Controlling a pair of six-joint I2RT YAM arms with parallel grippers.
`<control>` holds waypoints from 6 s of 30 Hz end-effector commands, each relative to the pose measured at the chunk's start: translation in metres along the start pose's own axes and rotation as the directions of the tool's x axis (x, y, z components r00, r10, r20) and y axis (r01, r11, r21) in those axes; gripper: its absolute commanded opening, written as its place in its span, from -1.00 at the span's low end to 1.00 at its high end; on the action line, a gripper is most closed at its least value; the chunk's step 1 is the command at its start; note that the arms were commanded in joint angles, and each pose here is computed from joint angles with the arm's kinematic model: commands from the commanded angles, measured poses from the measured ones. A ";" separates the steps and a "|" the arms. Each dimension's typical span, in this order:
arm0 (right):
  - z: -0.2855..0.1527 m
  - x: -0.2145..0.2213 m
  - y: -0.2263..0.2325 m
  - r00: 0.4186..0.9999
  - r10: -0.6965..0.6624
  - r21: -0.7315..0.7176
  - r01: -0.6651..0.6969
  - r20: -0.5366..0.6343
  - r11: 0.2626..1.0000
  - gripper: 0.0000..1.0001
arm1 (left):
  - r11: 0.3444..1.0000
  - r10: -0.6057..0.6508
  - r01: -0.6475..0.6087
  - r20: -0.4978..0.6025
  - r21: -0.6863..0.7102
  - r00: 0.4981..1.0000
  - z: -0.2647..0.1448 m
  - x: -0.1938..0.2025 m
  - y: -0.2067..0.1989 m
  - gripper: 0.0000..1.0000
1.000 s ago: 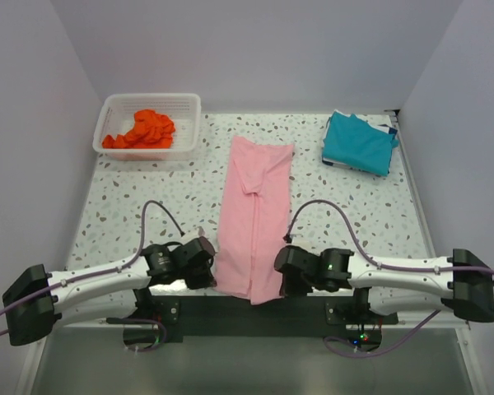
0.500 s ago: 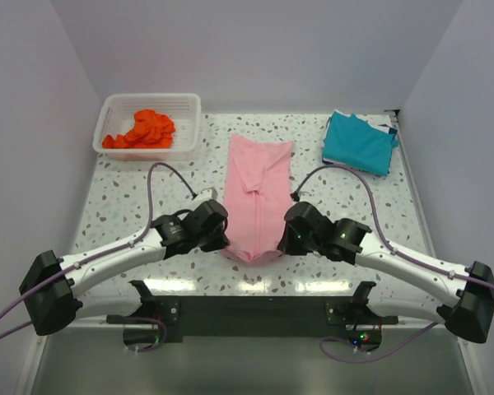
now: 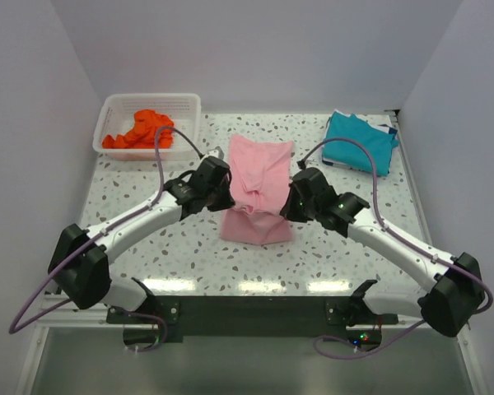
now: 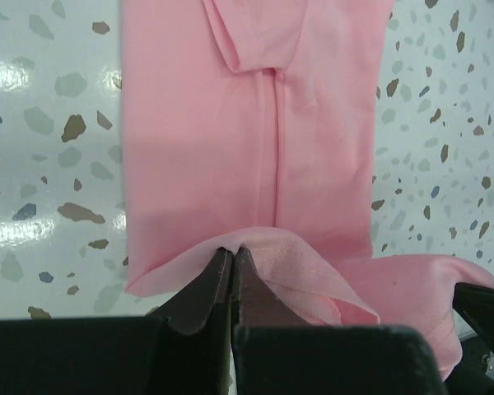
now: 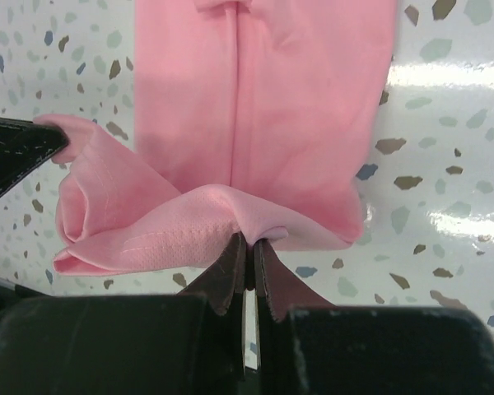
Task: Fold and stack the t-shirts
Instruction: Fold the tshirt
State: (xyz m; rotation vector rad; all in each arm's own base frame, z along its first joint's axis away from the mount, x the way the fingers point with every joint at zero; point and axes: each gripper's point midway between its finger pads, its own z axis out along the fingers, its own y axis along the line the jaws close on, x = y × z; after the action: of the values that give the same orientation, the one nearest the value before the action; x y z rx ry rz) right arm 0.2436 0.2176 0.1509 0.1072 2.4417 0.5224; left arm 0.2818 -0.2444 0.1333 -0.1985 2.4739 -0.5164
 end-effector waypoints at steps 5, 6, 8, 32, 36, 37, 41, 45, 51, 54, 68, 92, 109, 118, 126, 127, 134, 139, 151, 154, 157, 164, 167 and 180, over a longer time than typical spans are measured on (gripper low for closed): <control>0.017 -0.047 0.010 1.000 -0.012 -0.043 0.013 0.029 0.999 -1.00 | 0.999 0.017 -0.019 0.043 0.035 0.999 0.010 -0.044 -0.013 -1.00; 0.024 -0.046 0.008 1.000 -0.010 -0.033 0.010 0.012 0.999 -1.00 | 1.000 0.008 -0.009 0.042 0.027 0.999 0.012 -0.047 -0.011 -1.00; 0.029 -0.054 0.005 1.000 0.001 -0.029 -0.001 0.014 1.000 -1.00 | 1.000 -0.002 0.002 0.039 0.009 0.999 0.019 -0.050 -0.005 -1.00; 0.095 -0.063 -0.039 0.995 0.044 0.079 -0.037 -0.093 0.996 -1.00 | 1.000 -0.023 0.022 -0.056 -0.004 0.998 0.085 -0.064 0.016 -1.00; 0.105 -0.062 -0.042 0.992 0.057 0.072 -0.049 -0.112 0.996 -1.00 | 0.999 -0.035 0.033 -0.058 -0.038 0.998 0.092 -0.064 0.024 -1.00; 0.108 -0.061 -0.043 0.991 0.060 0.069 -0.052 -0.119 0.996 -1.00 | 0.998 -0.038 0.035 -0.064 -0.048 0.997 0.095 -0.063 0.027 -1.00; 0.116 -0.059 -0.047 0.989 0.069 0.080 -0.058 -0.133 0.995 -1.00 | 0.998 -0.039 0.035 -0.074 -0.055 0.997 0.103 -0.063 0.029 -1.00; 0.122 -0.057 -0.051 0.987 0.070 0.086 -0.058 -0.146 0.995 -0.99 | 0.997 -0.045 0.039 -0.082 -0.071 0.996 0.110 -0.063 0.034 -0.97; 0.130 -0.055 -0.052 0.980 0.072 0.087 -0.056 -0.188 0.995 -0.66 | 0.997 -0.040 0.036 -0.075 -0.065 0.996 0.111 -0.067 0.034 -0.57; 0.129 -0.061 -0.050 0.982 0.063 0.089 -0.048 -0.180 0.995 -0.18 | 0.999 -0.012 0.010 -0.045 -0.047 0.999 0.108 -0.076 0.030 0.13; 0.066 -0.094 -0.016 0.999 0.006 -0.054 -0.008 -0.040 0.999 0.98 | 0.998 0.010 -0.014 0.066 0.063 0.998 0.045 -0.099 0.006 1.00; 0.174 -0.051 0.063 0.973 -0.172 -0.393 0.099 -0.154 0.914 0.97 | 0.990 -0.138 0.138 0.001 -0.008 0.990 -0.029 0.037 0.100 1.00; 0.099 -0.090 0.038 0.982 -0.189 -0.196 0.184 -0.011 0.963 0.98 | 0.990 -0.136 0.137 -0.044 0.027 0.990 0.002 0.035 0.087 1.00; 0.056 -0.068 -0.029 0.993 -0.106 0.043 0.103 0.056 0.994 0.98 | 0.989 -0.150 0.151 -0.110 0.002 0.983 0.037 0.042 0.086 0.69; 0.037 -0.059 -0.061 0.992 -0.078 0.155 0.062 0.100 0.986 0.98 | 0.987 -0.154 0.158 -0.153 0.009 0.976 0.051 0.054 0.086 0.14; 0.036 -0.056 -0.062 0.993 -0.071 0.155 0.055 0.096 0.986 0.98 | 0.988 -0.153 0.157 -0.156 0.012 0.976 0.051 0.055 0.085 0.10; 0.033 -0.039 -0.080 0.997 -0.004 0.222 -0.012 0.072 0.975 0.97 | 0.988 -0.150 0.153 -0.177 0.005 0.973 0.057 0.066 0.085 -0.25; 0.034 -0.020 -0.082 1.000 0.009 0.205 -0.012 0.014 0.979 0.98 | 0.988 -0.151 0.154 -0.186 0.002 0.971 0.061 0.069 0.085 -0.59; 0.041 0.037 -0.074 0.987 0.009 0.057 0.000 -0.157 0.998 0.82 | 0.991 -0.131 0.125 -0.160 -0.048 0.978 0.054 0.072 0.099 -1.00; 0.051 0.042 -0.070 0.984 0.015 0.024 -0.011 -0.178 1.000 0.63 | 0.991 -0.129 0.122 -0.161 -0.051 0.979 0.053 0.073 0.101 -1.00; 0.061 0.041 -0.067 0.982 0.012 0.021 -0.008 -0.187 1.000 0.40 | 0.992 -0.124 0.117 -0.164 -0.053 0.979 0.053 0.075 0.100 -1.00; 0.078 0.051 -0.057 0.971 0.027 -0.030 -0.035 -0.238 0.999 0.01 | 0.991 -0.125 0.114 -0.164 -0.072 0.978 0.052 0.076 0.104 -1.00; 0.081 0.058 -0.061 0.966 0.037 -0.017 -0.042 -0.258 0.999 -0.15 | 0.990 -0.129 0.119 -0.162 -0.074 0.978 0.051 0.077 0.104 -1.00; 0.086 0.091 -0.060 0.940 0.097 -0.001 -0.103 -0.327 0.995 -0.71 | 0.984 -0.161 0.148 -0.141 -0.099 0.977 0.045 0.081 0.112 -1.00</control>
State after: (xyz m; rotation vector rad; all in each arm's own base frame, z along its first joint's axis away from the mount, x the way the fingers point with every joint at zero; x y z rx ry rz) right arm 0.2325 0.2020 0.0166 0.1307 2.7550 0.6142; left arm 0.2467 -0.1851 0.0137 -0.3747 2.6423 -0.5453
